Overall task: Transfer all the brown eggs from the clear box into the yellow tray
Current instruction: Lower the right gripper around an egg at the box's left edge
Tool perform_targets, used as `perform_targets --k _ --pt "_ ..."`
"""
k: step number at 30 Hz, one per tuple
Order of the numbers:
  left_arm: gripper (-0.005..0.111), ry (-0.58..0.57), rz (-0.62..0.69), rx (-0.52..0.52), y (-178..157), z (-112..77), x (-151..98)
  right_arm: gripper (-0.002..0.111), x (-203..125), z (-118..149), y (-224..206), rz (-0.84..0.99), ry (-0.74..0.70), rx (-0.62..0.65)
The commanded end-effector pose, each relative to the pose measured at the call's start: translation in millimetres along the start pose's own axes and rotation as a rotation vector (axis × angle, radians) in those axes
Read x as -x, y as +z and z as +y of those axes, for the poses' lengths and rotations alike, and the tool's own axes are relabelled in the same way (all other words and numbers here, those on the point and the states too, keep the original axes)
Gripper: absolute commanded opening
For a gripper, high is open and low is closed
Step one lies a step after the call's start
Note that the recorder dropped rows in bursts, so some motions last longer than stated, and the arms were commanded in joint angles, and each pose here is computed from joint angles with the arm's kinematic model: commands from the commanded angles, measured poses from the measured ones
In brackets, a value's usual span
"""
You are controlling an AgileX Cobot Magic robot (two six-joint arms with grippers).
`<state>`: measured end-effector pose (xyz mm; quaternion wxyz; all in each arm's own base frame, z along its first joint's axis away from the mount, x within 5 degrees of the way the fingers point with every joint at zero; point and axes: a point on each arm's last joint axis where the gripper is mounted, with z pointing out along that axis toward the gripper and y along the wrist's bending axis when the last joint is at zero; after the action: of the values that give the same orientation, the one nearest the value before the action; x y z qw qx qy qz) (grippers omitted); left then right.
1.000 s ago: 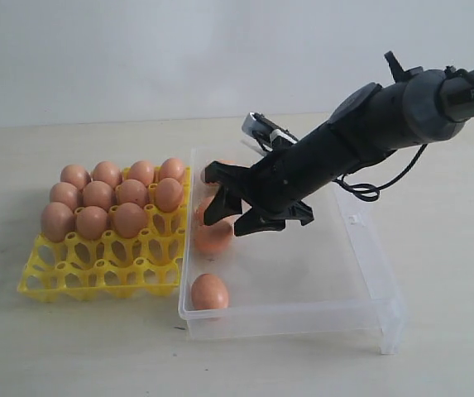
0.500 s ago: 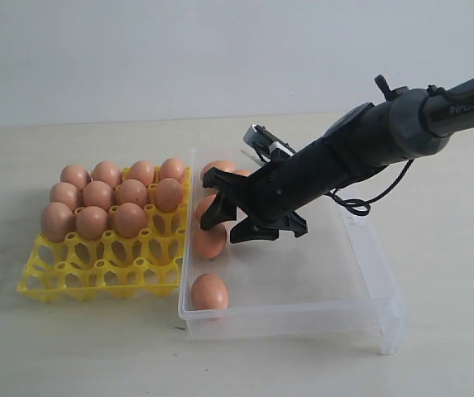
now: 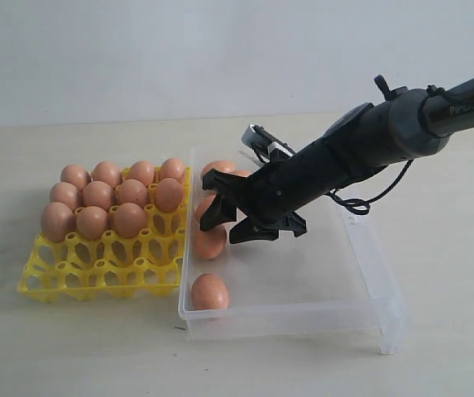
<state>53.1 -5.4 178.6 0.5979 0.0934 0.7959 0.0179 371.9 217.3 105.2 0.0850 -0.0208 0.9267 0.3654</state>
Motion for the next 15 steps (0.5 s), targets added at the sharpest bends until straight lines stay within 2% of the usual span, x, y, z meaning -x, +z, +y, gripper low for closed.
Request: perform_targets --k 1,15 --pt "0.0 0.0 -0.016 -0.002 -1 0.0 2 0.053 -2 -4 2 0.015 -0.035 -0.016" --pt "0.0 0.0 -0.016 -0.002 -1 0.0 2 0.053 1 9 -8 -0.008 -0.068 0.036"
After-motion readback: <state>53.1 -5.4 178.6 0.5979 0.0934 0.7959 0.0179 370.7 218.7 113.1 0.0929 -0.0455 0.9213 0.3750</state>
